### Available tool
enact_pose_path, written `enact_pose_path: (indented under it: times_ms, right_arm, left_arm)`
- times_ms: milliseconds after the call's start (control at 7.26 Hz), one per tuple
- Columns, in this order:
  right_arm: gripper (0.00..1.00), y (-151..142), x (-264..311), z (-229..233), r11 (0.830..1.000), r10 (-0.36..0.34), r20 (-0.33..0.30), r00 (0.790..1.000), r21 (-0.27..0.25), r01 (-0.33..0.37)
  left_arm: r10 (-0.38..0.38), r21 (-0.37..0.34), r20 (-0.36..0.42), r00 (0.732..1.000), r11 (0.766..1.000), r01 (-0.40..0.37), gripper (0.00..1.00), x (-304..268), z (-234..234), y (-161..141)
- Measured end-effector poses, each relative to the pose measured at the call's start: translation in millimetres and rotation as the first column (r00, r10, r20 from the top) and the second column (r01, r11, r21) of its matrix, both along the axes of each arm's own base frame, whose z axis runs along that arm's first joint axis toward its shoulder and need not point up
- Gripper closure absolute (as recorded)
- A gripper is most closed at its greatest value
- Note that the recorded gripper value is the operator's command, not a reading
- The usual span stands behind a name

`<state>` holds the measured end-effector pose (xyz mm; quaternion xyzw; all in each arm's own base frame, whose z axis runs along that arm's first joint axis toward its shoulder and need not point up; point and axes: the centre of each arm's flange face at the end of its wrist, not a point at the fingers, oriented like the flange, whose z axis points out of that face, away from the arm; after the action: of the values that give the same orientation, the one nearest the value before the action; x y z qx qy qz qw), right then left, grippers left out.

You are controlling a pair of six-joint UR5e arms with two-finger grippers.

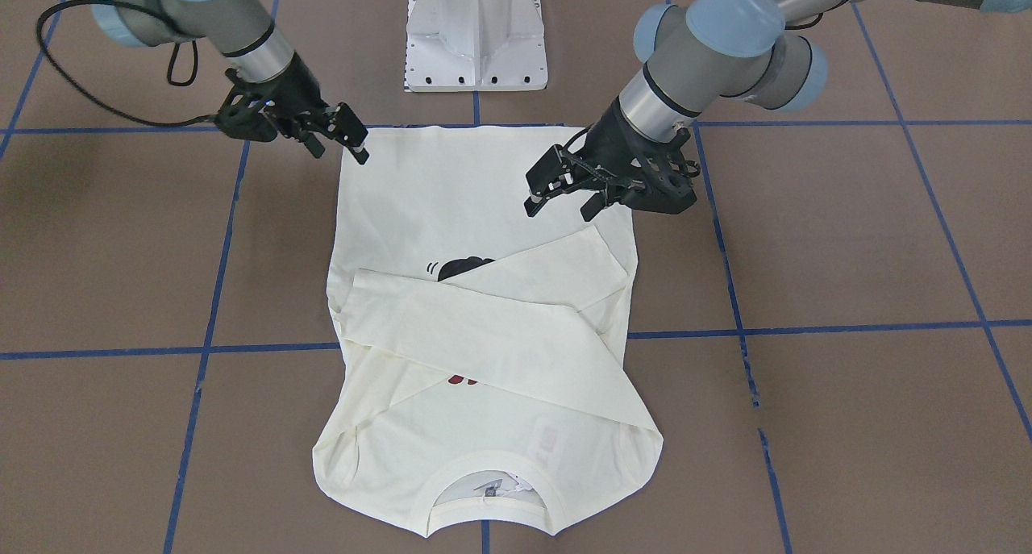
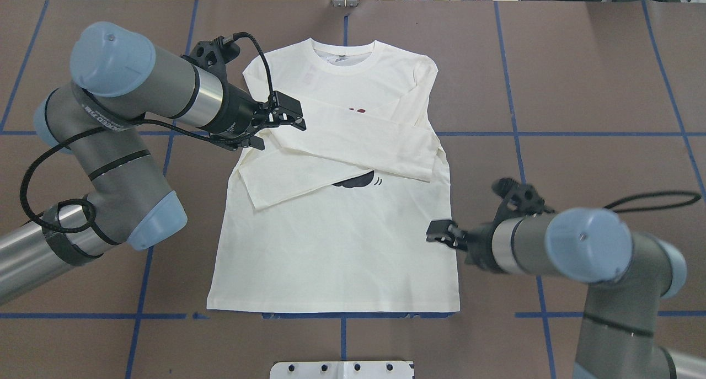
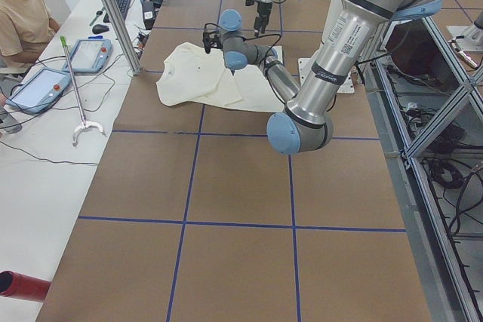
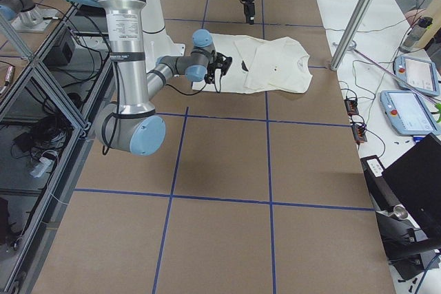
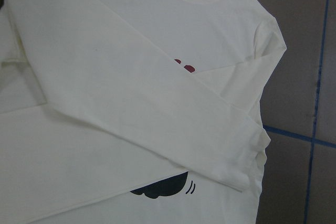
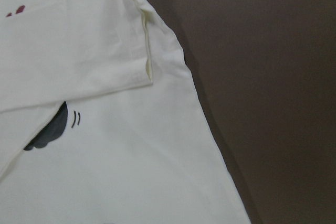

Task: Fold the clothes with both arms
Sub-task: 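Move both grippers to the shirt hem nearest the robot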

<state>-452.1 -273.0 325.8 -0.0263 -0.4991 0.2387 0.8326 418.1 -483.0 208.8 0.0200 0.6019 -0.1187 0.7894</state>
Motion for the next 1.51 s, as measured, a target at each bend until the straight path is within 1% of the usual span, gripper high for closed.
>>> enact_pose_path:
  times_ms: [138, 275, 551, 689, 826, 964, 1102, 1515]
  right_arm:
    - [0.45, 44.6, -25.6, -4.9, 0.999, 0.049, -0.058, 0.997, -0.019, -0.05]
    - [0.45, 68.5, -37.2, -3.1, 0.996, 0.076, -0.108, 0.991, -0.032, -0.08]
    - [0.45, 87.9, -45.9, 9.5, 0.995, 0.081, -0.201, 0.976, -0.034, -0.09]
    - [0.49, 92.3, -47.1, 14.9, 0.996, 0.079, -0.225, 0.971, -0.03, -0.088]
    - [0.71, 94.4, -47.7, 17.2, 0.996, 0.077, -0.239, 0.968, -0.029, -0.086]
    - [0.98, 95.4, -48.6, 18.4, 0.996, 0.076, -0.251, 0.965, -0.028, -0.085]
    - [1.0, 95.3, -49.0, 19.1, 0.996, 0.076, -0.261, 0.962, -0.027, -0.086]
    - [1.0, 92.7, -46.7, 21.9, 0.996, 0.084, -0.274, 0.958, -0.016, -0.092]
  left_arm:
    - [-0.004, -0.002, 0.01, 1.0, 1.0, 0.004, 0.03, -3.1, 7.9, -0.6]
    - [-0.005, -0.004, 0.015, 1.0, 1.0, 0.005, 0.03, -3.5, 11.7, -0.8]
    - [-0.006, -0.009, 0.018, 1.0, 1.0, 0.007, 0.02, -2.9, 14.4, -1.1]
    - [-0.006, -0.01, 0.019, 1.0, 1.0, 0.007, 0.02, -2.3, 15.1, -1.3]
    - [-0.006, -0.011, 0.02, 1.0, 1.0, 0.006, 0.02, -2.0, 15.4, -1.3]
    - [-0.007, -0.011, 0.021, 1.0, 1.0, 0.007, 0.02, -1.8, 15.9, -1.5]
    - [-0.01, -0.011, 0.022, 1.0, 1.0, 0.011, 0.02, -1.7, 16.3, -2.0]
    - [-0.031, -0.012, 0.029, 0.999, 0.999, 0.032, 0.02, -2.9, 16.6, -3.1]
